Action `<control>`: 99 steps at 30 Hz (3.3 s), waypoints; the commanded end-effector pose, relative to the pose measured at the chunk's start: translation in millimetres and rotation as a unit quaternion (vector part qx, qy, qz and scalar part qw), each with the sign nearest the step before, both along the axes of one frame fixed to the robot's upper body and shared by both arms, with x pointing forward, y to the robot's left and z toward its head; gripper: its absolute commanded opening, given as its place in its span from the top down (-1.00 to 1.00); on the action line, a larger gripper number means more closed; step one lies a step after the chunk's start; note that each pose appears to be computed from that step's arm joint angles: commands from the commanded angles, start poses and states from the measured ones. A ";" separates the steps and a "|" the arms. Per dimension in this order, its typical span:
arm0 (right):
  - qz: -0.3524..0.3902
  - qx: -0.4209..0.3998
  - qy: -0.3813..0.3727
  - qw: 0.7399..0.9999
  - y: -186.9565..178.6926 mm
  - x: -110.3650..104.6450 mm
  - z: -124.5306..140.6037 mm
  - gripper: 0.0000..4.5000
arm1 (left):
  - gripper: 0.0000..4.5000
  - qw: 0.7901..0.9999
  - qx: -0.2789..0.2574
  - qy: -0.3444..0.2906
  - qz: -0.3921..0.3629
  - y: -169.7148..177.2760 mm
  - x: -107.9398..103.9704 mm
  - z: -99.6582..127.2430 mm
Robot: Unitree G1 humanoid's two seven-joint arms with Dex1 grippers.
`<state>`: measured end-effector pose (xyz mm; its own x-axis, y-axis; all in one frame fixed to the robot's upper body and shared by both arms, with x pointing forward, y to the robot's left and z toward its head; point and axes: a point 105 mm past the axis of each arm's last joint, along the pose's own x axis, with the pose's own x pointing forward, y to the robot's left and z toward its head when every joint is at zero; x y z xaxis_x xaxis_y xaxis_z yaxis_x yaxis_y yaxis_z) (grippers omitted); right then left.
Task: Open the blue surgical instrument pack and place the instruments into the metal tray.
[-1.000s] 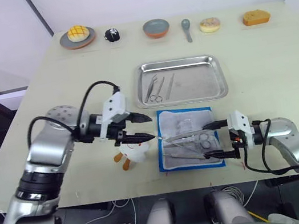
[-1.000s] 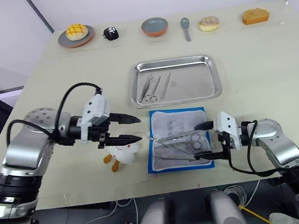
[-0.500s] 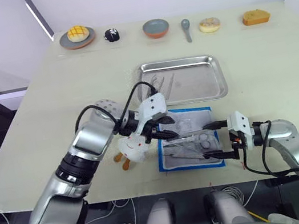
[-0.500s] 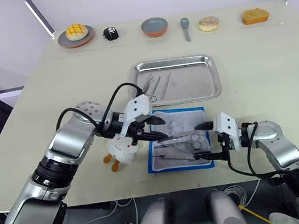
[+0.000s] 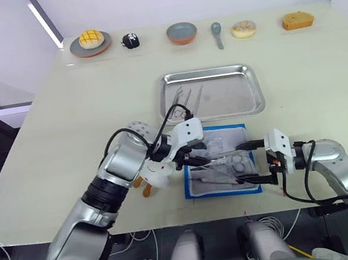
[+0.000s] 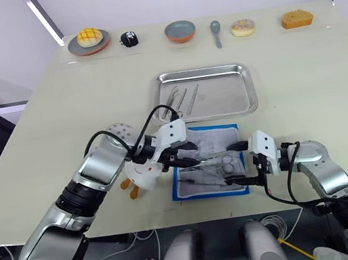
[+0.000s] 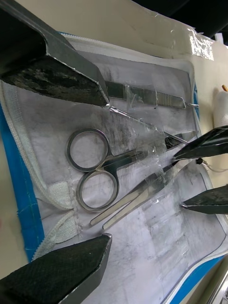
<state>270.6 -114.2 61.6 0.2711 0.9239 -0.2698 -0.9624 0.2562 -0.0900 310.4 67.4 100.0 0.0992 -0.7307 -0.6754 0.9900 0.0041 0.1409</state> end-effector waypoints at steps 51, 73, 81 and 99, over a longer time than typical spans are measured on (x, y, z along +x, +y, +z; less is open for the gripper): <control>-0.030 -0.072 0.066 0.995 3.1 0.2 -49.2 -1.00 | 0.98 0.985 0.170 -0.031 -0.027 25.2 17.8 48.5; -0.026 -0.075 0.065 0.995 -4.3 6.0 -44.9 -1.00 | 0.98 0.968 -0.052 -0.069 0.235 48.4 54.3 113.1; -0.019 -0.078 0.067 0.995 -8.6 5.2 -42.0 -1.00 | 0.98 0.906 -0.139 -0.066 0.394 4.0 85.5 111.5; -0.014 -0.086 0.074 0.993 -14.9 -3.1 -39.0 -1.00 | 0.98 0.833 -0.140 -0.020 0.535 -53.2 119.1 63.2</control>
